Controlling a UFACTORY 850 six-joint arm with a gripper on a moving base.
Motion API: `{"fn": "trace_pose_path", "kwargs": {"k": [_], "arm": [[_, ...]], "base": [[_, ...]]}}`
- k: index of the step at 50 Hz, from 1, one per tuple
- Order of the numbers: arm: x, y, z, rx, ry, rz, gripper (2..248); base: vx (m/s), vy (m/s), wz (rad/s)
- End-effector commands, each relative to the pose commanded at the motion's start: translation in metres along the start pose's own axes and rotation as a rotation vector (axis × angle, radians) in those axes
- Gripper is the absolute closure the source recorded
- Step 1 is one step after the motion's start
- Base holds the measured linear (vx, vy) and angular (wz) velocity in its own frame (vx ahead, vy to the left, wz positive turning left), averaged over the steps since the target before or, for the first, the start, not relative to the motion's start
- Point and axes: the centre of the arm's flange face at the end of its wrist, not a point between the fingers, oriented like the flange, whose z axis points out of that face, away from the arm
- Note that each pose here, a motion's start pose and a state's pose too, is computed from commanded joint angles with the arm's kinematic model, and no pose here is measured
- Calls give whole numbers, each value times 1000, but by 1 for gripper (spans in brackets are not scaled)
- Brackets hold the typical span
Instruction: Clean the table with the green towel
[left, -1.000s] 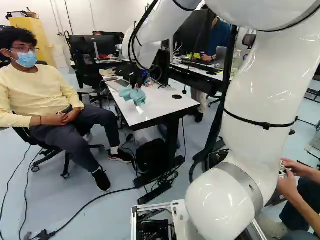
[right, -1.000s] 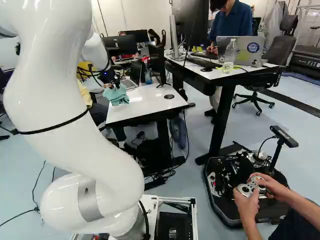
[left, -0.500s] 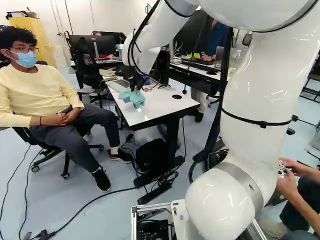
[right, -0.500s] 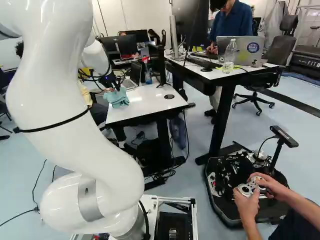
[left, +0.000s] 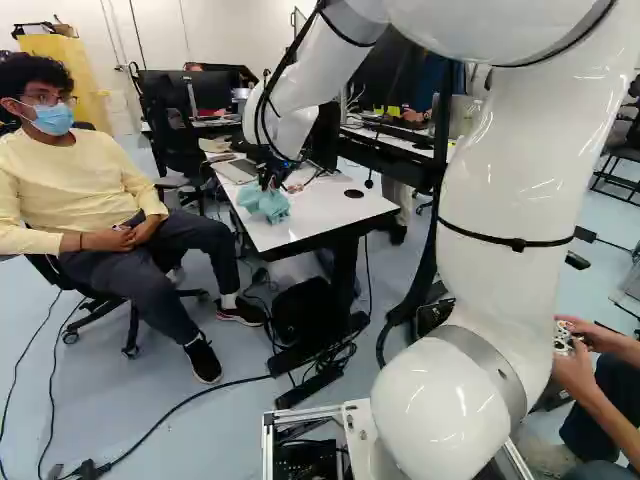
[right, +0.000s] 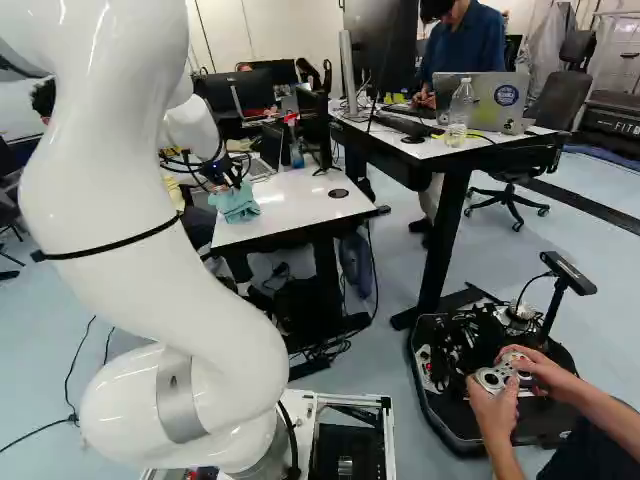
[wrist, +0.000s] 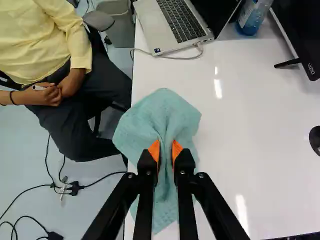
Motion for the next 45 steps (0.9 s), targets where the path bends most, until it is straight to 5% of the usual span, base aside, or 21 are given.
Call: {"fn": "trace_pose_path", "kwargs": {"k": [45], "arm": [[-22, 2, 54, -6, -71, 0, 199]], "base": [[0, 0, 0]]}}
